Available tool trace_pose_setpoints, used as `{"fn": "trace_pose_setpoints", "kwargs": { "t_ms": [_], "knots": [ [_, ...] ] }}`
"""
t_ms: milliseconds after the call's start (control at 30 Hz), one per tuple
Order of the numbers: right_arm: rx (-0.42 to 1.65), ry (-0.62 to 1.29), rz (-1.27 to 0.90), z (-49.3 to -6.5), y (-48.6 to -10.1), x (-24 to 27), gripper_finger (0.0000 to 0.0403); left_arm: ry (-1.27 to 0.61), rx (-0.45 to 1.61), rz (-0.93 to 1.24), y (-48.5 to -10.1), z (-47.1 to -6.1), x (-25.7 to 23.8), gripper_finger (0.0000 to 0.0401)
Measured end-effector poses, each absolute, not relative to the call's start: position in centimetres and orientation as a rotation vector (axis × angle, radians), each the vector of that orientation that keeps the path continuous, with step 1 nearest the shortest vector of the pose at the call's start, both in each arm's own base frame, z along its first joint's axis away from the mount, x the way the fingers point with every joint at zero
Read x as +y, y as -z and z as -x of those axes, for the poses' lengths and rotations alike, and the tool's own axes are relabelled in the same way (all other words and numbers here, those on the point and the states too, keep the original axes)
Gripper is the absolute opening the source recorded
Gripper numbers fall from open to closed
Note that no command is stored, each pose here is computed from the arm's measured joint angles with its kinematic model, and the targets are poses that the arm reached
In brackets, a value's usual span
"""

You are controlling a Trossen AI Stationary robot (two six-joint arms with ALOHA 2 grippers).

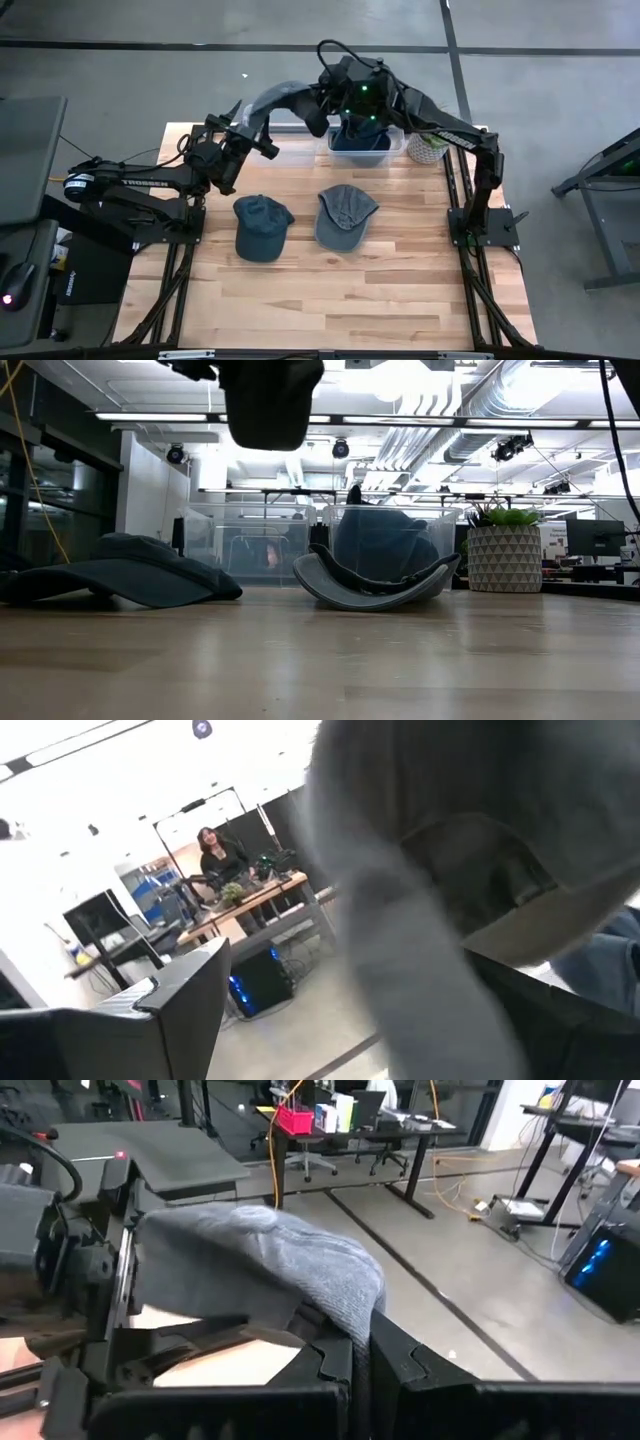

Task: Pick & Place hat
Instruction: Put the left gray cap into the left transparent bin

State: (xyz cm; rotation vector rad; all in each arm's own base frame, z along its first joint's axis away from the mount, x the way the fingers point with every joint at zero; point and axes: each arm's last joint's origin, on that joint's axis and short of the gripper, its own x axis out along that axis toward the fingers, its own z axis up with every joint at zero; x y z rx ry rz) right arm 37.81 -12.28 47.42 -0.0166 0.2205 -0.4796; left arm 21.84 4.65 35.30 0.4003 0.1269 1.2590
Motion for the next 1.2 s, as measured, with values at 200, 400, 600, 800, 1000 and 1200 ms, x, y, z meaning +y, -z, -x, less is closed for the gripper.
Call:
{"fn": "trace_pose_setpoints", "kwargs": {
  "t_ms": [200,400,600,800,1000,1200],
  "knots": [
    [0.221,0.456,0.037,-37.5,-47.7,-12.2,0.0000,-1.259,0.080,-0.337,-35.3,-21.8,4.6,0.0325],
    [0.223,0.412,0.048,-37.6,-47.7,-12.0,0.0000,-1.247,0.020,-0.240,-35.1,-21.9,4.6,0.0325],
    [0.222,0.355,0.054,-37.6,-47.7,-11.9,0.0000,-1.183,-0.024,-0.158,-34.7,-22.2,4.6,0.0325],
    [0.222,0.306,0.072,-37.7,-47.7,-11.5,0.0000,-1.106,-0.063,-0.092,-34.4,-22.4,4.5,0.0325],
    [0.196,0.245,0.068,-37.8,-47.9,-11.4,0.0000,-1.066,-0.093,-0.035,-34.3,-22.6,4.5,0.0325],
    [0.159,0.202,0.065,-37.9,-48.2,-11.2,0.0000,-1.061,-0.073,0.027,-33.6,-22.6,4.5,0.0325]
  ]
}}
